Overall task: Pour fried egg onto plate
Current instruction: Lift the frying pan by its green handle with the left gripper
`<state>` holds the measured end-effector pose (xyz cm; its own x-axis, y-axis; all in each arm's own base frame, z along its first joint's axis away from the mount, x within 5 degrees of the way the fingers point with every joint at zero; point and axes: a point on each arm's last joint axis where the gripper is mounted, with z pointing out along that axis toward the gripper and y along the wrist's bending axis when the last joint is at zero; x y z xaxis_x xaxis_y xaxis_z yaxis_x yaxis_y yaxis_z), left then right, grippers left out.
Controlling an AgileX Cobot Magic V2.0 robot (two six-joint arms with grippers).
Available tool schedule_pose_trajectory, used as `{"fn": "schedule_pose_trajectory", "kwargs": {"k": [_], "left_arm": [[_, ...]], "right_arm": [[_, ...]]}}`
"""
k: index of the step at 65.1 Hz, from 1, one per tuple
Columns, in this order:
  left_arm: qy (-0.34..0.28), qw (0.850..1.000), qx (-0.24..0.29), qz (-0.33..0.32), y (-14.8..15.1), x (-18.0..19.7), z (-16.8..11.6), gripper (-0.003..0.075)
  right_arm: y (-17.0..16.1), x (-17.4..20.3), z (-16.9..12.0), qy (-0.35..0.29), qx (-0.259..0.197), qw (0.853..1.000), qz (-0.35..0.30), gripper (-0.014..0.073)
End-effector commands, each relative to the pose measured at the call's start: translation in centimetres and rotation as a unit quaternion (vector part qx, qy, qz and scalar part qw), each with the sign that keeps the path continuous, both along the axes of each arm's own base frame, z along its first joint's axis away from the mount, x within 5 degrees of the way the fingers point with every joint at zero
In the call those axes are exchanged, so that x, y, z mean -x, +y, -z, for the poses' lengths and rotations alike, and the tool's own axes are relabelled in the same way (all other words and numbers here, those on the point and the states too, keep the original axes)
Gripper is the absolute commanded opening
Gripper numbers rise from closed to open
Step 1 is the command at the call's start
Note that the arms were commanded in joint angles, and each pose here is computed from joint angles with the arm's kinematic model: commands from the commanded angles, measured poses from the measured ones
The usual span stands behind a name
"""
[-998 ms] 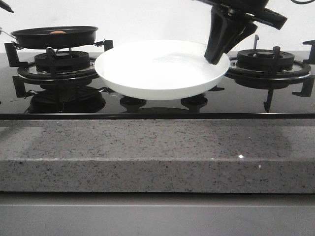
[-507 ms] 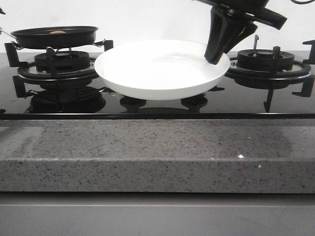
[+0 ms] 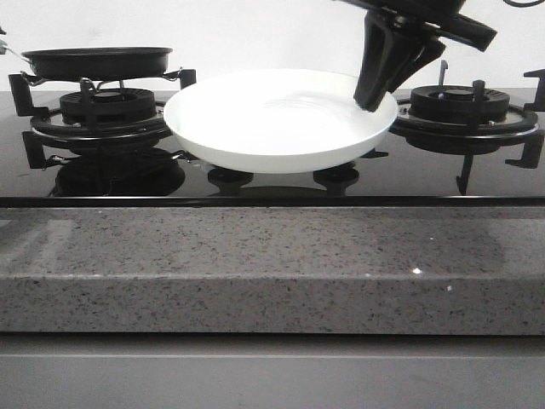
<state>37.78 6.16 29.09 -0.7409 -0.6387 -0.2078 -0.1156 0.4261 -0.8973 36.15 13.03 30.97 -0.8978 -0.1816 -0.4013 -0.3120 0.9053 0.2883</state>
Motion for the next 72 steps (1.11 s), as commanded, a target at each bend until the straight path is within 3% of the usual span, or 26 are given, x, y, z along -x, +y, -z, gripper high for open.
{"fn": "schedule_pose_trajectory", "kwargs": {"k": [1, 22, 45, 72], "left_arm": [[-0.047, 0.999, 0.021, -0.008, -0.3, 0.3, -3.0, 0.0149], [-0.044, 0.999, 0.007, -0.015, -0.1, 0.3, -2.8, -0.002], [-0.09, 0.994, 0.039, 0.042, -1.1, 1.0, -5.0, -0.0019], [-0.186, 0.98, -0.018, 0.064, -2.7, 5.2, -11.0, -0.0019]], "right_arm": [[-0.1, 0.5, -2.6, -0.047, -0.02, 0.999, 0.003, -0.0069], [-0.1, 0.5, -2.6, -0.047, -0.02, 0.999, 0.003, -0.0069], [-0.1, 0.5, -2.6, -0.047, -0.02, 0.999, 0.003, -0.0069], [-0.1, 0.5, -2.6, -0.047, -0.02, 0.999, 0.003, -0.0069]]}}
